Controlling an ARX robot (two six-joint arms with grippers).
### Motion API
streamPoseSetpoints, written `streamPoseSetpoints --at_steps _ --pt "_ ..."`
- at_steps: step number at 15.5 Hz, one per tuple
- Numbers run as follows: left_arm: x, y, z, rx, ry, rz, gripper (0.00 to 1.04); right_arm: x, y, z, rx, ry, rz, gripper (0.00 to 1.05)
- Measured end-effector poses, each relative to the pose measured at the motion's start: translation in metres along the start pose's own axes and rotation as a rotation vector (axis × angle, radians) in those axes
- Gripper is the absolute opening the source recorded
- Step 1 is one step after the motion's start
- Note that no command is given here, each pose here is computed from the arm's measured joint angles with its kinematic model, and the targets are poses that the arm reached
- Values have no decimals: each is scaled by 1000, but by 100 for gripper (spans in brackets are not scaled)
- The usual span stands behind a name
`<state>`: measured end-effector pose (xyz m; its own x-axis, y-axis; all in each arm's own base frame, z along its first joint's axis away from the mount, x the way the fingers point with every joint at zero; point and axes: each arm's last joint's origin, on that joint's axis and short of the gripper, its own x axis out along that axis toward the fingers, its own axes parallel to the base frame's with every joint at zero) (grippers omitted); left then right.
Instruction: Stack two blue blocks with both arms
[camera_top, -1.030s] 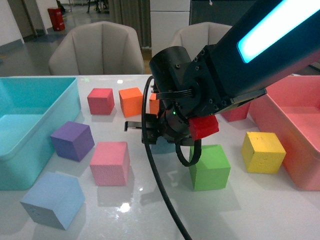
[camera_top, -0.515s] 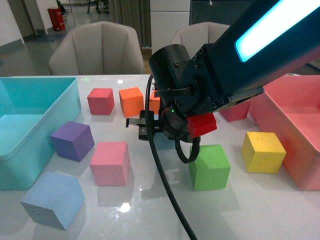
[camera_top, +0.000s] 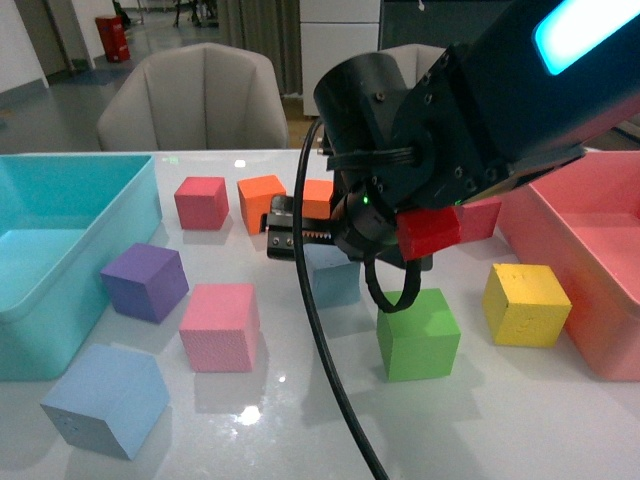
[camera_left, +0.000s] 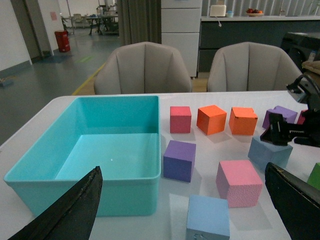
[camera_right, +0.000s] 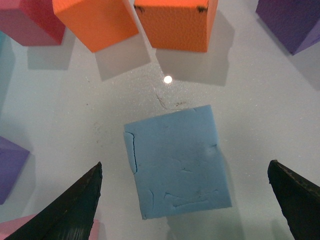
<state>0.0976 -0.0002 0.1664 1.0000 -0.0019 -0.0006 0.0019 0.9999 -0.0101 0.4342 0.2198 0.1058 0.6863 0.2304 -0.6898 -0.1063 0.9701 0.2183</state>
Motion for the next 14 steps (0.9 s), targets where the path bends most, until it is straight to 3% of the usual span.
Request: streamPoseSetpoints --at_steps 5,9,13,14 --pt "0 0 0 0 0 0 98 -43 -22 15 35 -109 -10 98" --pt "0 0 0 0 0 0 98 -126 -42 24 50 -333 38 98" --pt "0 0 0 0 0 0 98 -200 -81 -14 79 -470 39 97" --pt "0 0 0 0 0 -1 98 -220 -95 -26 41 -674 -52 84"
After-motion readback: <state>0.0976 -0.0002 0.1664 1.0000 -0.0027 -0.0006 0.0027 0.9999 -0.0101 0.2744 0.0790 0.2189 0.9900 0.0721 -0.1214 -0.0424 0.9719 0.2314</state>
